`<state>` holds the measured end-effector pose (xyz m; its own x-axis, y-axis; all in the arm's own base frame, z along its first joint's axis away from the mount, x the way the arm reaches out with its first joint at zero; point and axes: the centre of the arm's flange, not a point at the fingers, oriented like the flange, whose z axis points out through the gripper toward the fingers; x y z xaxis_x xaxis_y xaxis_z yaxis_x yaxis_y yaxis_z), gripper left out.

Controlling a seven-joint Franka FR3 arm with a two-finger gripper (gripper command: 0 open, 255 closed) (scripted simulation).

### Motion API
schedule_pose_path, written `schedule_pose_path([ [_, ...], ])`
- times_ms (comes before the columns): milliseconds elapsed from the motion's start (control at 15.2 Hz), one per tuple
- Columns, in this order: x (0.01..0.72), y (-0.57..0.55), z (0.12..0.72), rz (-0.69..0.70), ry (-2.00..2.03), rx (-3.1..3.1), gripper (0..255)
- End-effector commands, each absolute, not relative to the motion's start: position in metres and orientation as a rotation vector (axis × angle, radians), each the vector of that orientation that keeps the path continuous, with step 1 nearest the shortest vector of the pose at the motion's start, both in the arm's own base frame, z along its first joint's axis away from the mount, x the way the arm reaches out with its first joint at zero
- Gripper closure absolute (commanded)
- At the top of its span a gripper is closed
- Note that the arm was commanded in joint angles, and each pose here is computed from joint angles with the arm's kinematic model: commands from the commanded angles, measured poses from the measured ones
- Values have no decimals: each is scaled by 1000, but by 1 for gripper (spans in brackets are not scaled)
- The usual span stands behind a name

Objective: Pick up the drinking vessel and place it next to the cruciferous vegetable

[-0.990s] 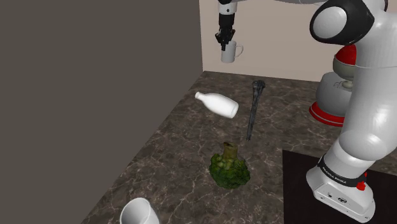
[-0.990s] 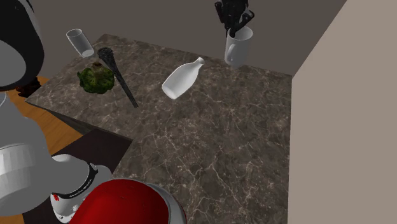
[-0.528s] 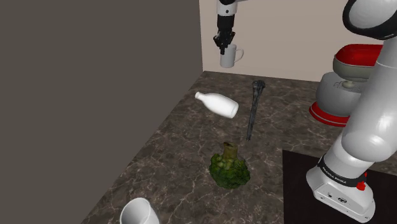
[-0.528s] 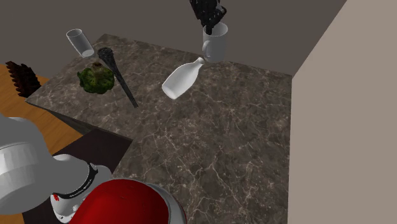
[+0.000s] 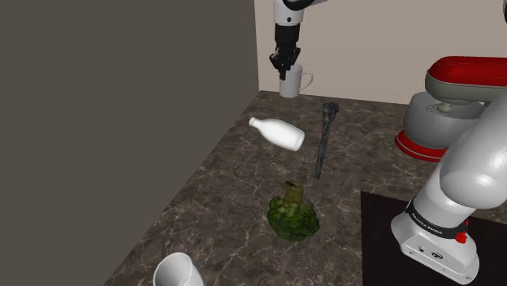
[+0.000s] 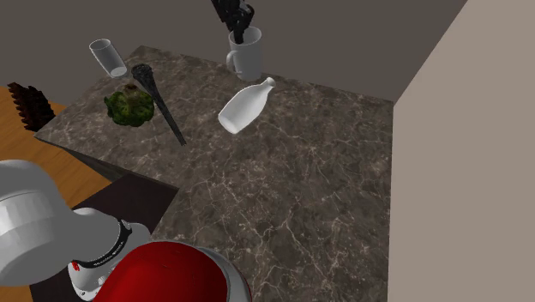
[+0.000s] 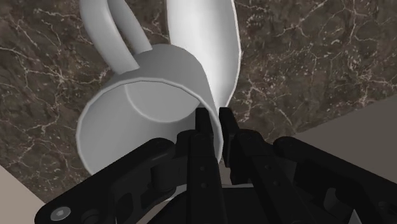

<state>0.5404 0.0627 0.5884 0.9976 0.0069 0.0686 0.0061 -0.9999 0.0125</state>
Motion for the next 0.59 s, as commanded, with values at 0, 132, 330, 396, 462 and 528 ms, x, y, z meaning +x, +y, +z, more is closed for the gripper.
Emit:
schedule_pose_path([
  [0, 524, 82, 586, 107, 9, 3127, 255],
  [132, 508, 102, 586, 107, 9, 3127, 255],
  [330, 483, 133, 587, 107, 9, 3127, 255],
  [396, 475, 143, 587, 107, 9, 3127, 255],
  [462, 466, 154, 587, 107, 9, 3127, 255],
  [528, 458, 164, 587, 107, 9, 3127, 255],
])
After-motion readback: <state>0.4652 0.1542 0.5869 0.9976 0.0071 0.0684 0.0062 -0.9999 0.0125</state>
